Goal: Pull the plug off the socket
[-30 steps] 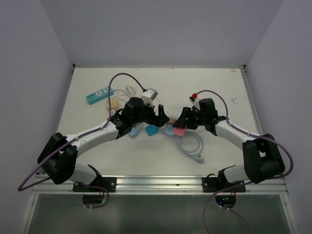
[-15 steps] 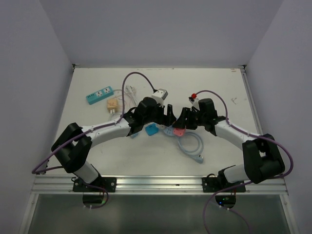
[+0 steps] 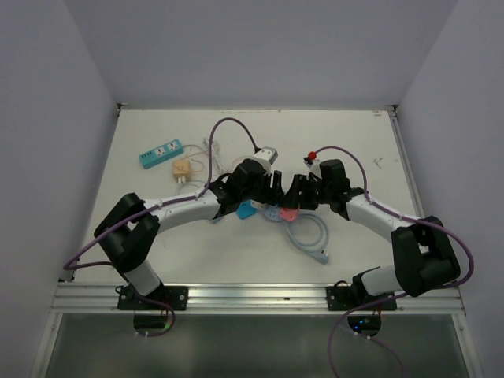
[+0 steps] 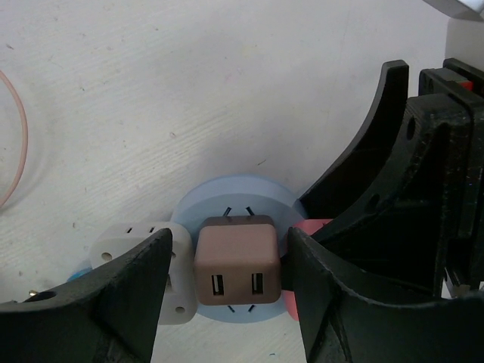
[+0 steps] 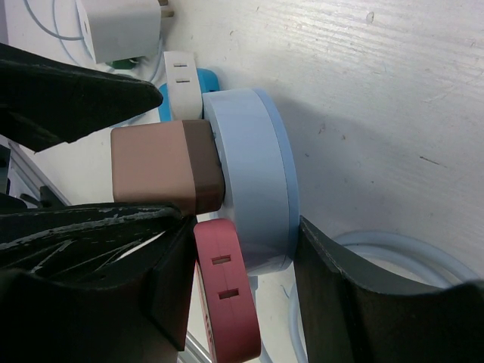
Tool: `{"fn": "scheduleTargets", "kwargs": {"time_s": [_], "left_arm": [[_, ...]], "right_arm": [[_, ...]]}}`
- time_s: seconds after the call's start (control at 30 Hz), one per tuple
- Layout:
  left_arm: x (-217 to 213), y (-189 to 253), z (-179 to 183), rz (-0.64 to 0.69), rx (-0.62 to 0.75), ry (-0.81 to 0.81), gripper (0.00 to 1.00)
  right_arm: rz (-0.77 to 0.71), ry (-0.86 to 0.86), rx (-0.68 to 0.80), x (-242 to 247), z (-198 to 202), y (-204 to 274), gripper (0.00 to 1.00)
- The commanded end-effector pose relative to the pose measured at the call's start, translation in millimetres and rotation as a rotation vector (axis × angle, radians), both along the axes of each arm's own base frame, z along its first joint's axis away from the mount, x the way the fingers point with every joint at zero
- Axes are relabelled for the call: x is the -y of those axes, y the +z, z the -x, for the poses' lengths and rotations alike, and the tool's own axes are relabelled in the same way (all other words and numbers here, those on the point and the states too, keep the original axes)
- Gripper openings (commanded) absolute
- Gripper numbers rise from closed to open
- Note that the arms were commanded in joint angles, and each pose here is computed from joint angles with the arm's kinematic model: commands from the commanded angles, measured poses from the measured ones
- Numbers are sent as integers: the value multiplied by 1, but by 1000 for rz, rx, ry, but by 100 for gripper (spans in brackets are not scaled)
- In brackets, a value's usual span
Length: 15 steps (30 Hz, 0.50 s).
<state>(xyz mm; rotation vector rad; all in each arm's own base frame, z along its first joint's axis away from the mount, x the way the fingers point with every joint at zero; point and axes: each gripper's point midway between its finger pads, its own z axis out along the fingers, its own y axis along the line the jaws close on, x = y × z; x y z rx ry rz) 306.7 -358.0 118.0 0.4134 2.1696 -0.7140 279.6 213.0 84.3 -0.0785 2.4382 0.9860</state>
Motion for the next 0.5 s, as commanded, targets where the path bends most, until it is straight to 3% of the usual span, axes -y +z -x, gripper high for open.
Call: {"fn": "scheduleTargets", "kwargs": {"time_s": [0.0,0.13,0.23,0.33,0.37,0.4,0.47], "left_arm": [[8,11,-2,-5,10,17,66],[7,7,-1,-17,-1,23,59],[10,9,1,-8,-6,9,46],[12,16,2,7,-8,2,25],[12,18,2,8,-4,3,12],[12,23,1,15,2,5,5],[10,34,1,30,20,12,0]], "right_arm": [[-44,21,106,-10,-15,29,0],[-38,18,108,-9,-15,29,0],[-27,11,110,-8,-15,27,0],[-8,-1,120,-5,-18,25,0],[17,-14,106,-1,-16,20,0],[31,-17,105,1,-16,17,0],[65,-36,89,7,-16,10,0]]}}
